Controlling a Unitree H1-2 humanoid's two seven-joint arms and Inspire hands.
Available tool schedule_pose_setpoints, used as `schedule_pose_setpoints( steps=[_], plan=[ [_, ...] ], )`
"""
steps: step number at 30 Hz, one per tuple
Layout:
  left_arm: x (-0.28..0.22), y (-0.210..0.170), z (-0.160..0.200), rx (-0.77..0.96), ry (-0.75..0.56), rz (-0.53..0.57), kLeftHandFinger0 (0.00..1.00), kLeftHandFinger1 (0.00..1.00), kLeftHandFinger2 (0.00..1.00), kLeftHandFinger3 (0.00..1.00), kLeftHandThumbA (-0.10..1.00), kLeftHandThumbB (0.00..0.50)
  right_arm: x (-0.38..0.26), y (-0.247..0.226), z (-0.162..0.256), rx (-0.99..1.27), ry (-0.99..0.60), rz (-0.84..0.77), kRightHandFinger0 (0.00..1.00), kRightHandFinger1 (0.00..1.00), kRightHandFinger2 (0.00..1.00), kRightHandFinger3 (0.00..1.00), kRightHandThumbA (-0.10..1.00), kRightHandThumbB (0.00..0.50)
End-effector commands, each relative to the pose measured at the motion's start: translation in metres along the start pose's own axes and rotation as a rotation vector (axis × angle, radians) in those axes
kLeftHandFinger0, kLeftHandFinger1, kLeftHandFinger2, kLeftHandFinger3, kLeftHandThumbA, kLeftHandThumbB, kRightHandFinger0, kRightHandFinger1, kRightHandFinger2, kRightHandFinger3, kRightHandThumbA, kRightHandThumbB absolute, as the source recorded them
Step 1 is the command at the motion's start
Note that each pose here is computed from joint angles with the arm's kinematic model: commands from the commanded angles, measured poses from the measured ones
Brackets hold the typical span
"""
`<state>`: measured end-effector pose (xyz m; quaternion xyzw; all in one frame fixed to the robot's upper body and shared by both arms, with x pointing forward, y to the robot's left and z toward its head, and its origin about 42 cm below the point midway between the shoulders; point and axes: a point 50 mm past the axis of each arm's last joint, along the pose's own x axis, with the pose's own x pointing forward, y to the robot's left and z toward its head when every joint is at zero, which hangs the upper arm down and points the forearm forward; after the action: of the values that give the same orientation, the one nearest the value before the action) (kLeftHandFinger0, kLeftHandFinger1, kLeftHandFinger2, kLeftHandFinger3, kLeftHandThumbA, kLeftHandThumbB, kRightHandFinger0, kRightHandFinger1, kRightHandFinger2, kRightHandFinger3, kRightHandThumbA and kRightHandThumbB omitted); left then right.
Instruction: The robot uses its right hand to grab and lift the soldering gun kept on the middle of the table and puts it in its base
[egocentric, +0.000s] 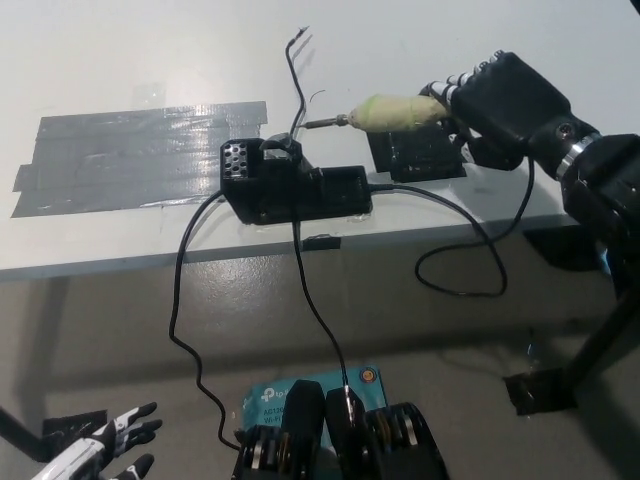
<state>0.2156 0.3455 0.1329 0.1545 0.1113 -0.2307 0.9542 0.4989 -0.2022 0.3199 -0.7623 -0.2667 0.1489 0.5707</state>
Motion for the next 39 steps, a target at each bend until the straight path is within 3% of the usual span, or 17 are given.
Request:
schedule_pose_setpoints(
  steps=[1, 5, 6, 7, 9, 11, 15, 20, 23, 26, 31, 32, 34, 35, 38, 39],
  plan=[
    [-0.004, 0.004, 0.007, 0.035, -0.023, -0.015, 1.00, 1.00, 1.00, 1.00, 0.59, 0.206, 0.009, -0.031, -0.011, -0.053, 0.032, -0.080, 0.00, 0.09, 0.48, 0.22, -0.10, 0.000],
    [-0.004, 0.004, 0.009, 0.043, -0.025, -0.014, 1.00, 1.00, 1.00, 1.00, 0.60, 0.219, 0.010, -0.033, -0.005, -0.070, 0.000, -0.091, 0.00, 0.05, 0.45, 0.37, -0.06, 0.015],
    [-0.003, 0.004, 0.008, 0.044, -0.025, -0.014, 1.00, 1.00, 1.00, 1.00, 0.60, 0.223, 0.011, -0.031, -0.004, -0.082, -0.007, -0.100, 0.00, 0.04, 0.43, 0.34, -0.01, 0.006],
    [-0.003, 0.004, 0.008, 0.046, -0.022, -0.013, 1.00, 1.00, 1.00, 1.00, 0.61, 0.227, 0.012, -0.031, -0.001, -0.081, -0.014, -0.096, 0.00, 0.04, 0.43, 0.33, -0.07, 0.029],
    [-0.003, 0.004, 0.009, 0.055, -0.019, -0.017, 1.00, 1.00, 1.00, 1.00, 0.63, 0.227, 0.013, -0.034, 0.006, -0.070, -0.028, -0.085, 0.00, 0.02, 0.40, 0.22, -0.08, 0.004],
    [-0.003, 0.004, 0.009, 0.050, -0.020, -0.020, 1.00, 1.00, 1.00, 1.00, 0.62, 0.223, 0.014, -0.036, 0.009, -0.071, -0.035, -0.089, 0.00, 0.02, 0.39, 0.20, -0.10, 0.000],
    [-0.003, 0.004, 0.008, 0.030, -0.010, -0.014, 1.00, 1.00, 1.00, 1.00, 0.60, 0.247, 0.013, -0.037, 0.013, -0.088, -0.074, -0.128, 0.00, 0.05, 0.44, 0.16, -0.10, 0.092],
    [-0.004, 0.004, 0.008, 0.032, -0.011, -0.019, 1.00, 1.00, 1.00, 1.00, 0.60, 0.242, 0.011, -0.035, 0.010, -0.055, -0.076, -0.135, 0.00, 0.01, 0.35, 0.03, -0.10, 0.080],
    [-0.003, 0.004, 0.008, 0.045, -0.012, -0.015, 1.00, 1.00, 1.00, 1.00, 0.62, 0.254, 0.007, -0.034, 0.008, -0.058, -0.087, -0.136, 0.00, 0.01, 0.36, 0.09, -0.10, 0.085],
    [-0.004, 0.003, 0.009, 0.054, -0.014, -0.018, 1.00, 1.00, 1.00, 1.00, 0.62, 0.241, 0.004, -0.029, 0.002, -0.053, -0.081, -0.121, 0.00, 0.01, 0.32, 0.03, -0.10, 0.050],
    [-0.003, 0.007, 0.011, 0.060, -0.019, -0.018, 1.00, 1.00, 1.00, 1.00, 0.61, 0.233, -0.001, -0.026, -0.001, -0.067, -0.072, -0.110, 0.00, 0.03, 0.36, 0.01, -0.10, 0.052],
    [-0.003, 0.006, 0.012, 0.053, -0.012, -0.016, 1.00, 1.00, 1.00, 1.00, 0.60, 0.235, -0.002, -0.023, -0.003, -0.061, -0.057, -0.078, 0.00, 0.06, 0.39, 0.04, -0.10, 0.002],
    [0.000, 0.006, 0.012, 0.043, -0.011, -0.021, 1.00, 1.00, 1.00, 1.00, 0.60, 0.247, -0.005, -0.018, -0.005, -0.080, -0.057, -0.077, 0.00, 0.08, 0.41, 0.03, -0.10, 0.013],
    [0.000, 0.006, 0.012, 0.043, -0.017, -0.022, 1.00, 1.00, 1.00, 1.00, 0.60, 0.243, -0.005, -0.017, -0.004, -0.084, -0.060, -0.080, 0.00, 0.07, 0.40, 0.06, -0.10, 0.046],
    [0.001, 0.006, 0.014, 0.048, -0.022, -0.025, 1.00, 1.00, 1.00, 1.00, 0.60, 0.232, -0.007, -0.017, -0.001, -0.069, -0.057, -0.078, 0.00, 0.11, 0.42, 0.14, -0.05, 0.036],
    [0.002, 0.006, 0.013, 0.047, -0.019, -0.024, 1.00, 1.00, 1.00, 1.00, 0.60, 0.236, -0.005, -0.015, 0.003, -0.064, -0.048, -0.054, 0.00, 0.11, 0.42, 0.12, -0.02, 0.001]
  ],
)
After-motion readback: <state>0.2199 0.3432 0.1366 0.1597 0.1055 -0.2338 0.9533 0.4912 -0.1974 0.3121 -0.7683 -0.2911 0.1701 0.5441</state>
